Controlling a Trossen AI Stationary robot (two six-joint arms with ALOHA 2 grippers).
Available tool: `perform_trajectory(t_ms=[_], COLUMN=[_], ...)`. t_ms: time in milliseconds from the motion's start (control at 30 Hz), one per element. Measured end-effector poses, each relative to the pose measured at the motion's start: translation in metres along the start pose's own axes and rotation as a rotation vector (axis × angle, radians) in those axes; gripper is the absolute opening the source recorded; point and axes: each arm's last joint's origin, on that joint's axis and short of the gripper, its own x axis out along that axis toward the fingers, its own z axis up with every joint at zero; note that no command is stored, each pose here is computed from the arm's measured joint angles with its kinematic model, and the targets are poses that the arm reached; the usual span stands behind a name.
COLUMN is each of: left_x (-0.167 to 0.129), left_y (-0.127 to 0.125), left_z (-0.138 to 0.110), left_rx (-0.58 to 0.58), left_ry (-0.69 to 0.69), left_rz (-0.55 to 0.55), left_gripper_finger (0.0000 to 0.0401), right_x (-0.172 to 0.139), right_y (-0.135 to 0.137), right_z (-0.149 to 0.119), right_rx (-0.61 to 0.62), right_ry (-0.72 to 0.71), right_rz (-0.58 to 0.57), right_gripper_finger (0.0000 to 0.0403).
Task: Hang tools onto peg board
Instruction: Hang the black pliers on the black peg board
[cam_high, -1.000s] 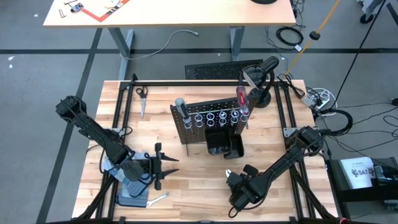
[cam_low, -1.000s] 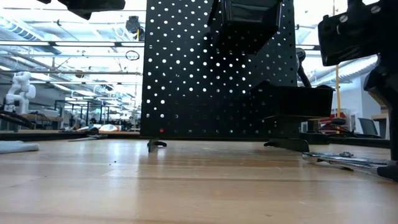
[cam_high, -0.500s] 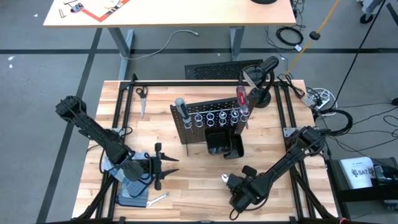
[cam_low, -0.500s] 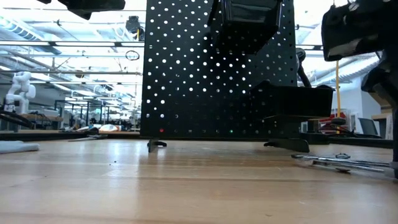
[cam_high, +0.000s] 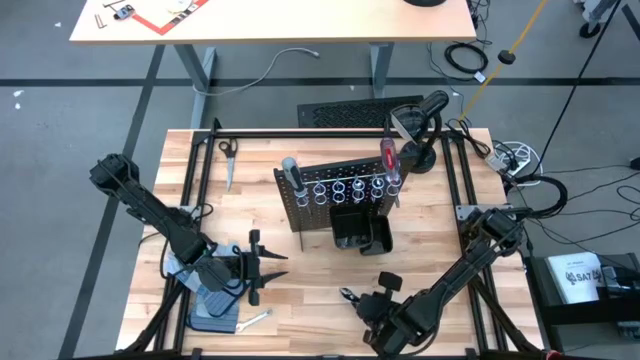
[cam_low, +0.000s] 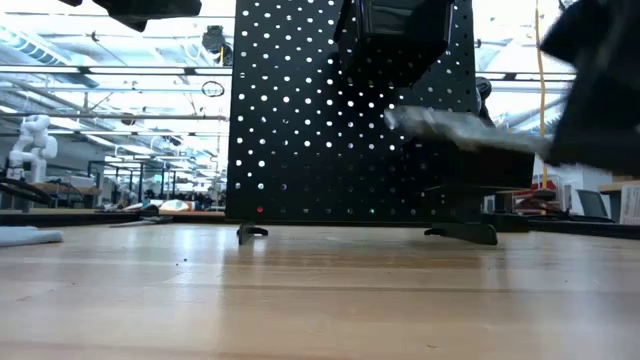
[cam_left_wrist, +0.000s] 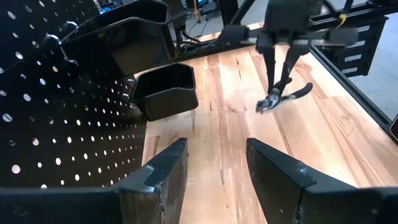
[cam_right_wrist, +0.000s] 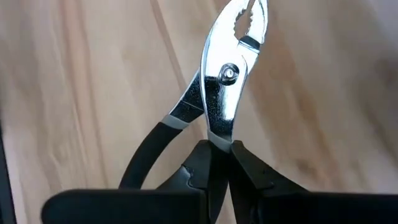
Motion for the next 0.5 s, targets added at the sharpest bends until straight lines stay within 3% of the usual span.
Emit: perform_trajectory(t_ms=[267,500], left_x=[0.0,0.0], left_y=[0.0,0.0], left_z=[0.0,0.0], left_rx=[0.0,-0.001], left_ry=[0.0,-0.001], left_rz=[0.0,0.0], left_gripper_finger=[0.0173,0.0173], right_x=[-0.028,-0.073], right_y=[0.013,0.022], right_z=[0.026,0.071], right_rx=[-0.159,-0.253], right_ry=[-0.259,-0.506], right_rz=[-0.058,-0.163], right_gripper_finger=[0.0021,0.0021])
